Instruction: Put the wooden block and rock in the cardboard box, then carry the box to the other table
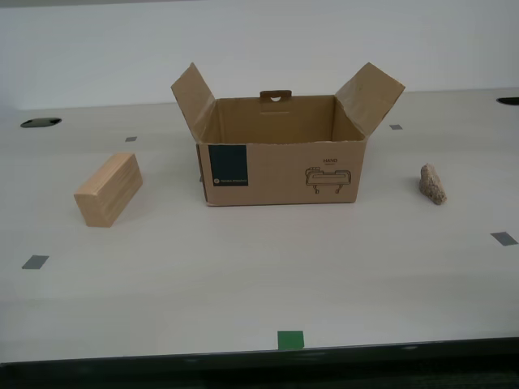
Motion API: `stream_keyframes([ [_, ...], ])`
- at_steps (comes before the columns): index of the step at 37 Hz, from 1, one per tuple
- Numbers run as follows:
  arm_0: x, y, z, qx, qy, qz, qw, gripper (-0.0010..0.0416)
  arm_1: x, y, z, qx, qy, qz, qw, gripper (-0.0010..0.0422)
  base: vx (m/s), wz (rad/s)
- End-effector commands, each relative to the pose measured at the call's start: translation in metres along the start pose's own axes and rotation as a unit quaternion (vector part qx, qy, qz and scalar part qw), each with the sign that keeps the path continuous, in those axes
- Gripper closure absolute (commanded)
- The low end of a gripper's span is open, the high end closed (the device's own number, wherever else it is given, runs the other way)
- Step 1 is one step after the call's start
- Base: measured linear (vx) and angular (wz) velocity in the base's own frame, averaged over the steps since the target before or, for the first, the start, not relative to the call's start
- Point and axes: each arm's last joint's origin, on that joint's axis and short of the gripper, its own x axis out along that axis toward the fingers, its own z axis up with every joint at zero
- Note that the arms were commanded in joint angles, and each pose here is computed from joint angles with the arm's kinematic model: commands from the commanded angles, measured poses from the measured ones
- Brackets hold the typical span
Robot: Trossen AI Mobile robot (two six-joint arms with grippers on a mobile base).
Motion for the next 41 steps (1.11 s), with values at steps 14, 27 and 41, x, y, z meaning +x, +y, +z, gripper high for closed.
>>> stream_keyframes([
  [14, -0.0003, 0.0003, -0.0001, 0.0, 0.0, 0.006, 1.0, 0.039, -0.0002, -0.0003, -0.0001, 0.008, 0.0, -0.002, 1.0, 0.0392, 0.0, 0.0],
  [27, -0.0003, 0.0003, 0.0002, 0.001, -0.001, 0.006, 1.0, 0.0278, -0.0002, -0.0003, -0.0001, 0.014, 0.0, -0.002, 1.0, 0.0262, 0.0, 0.0],
  [41, -0.0003, 0.0004, 0.0006, 0.001, -0.003, 0.006, 1.0, 0.0237, -0.0002, -0.0003, -0.0001, 0.014, 0.0, -0.002, 1.0, 0.0096, 0.0, 0.0],
])
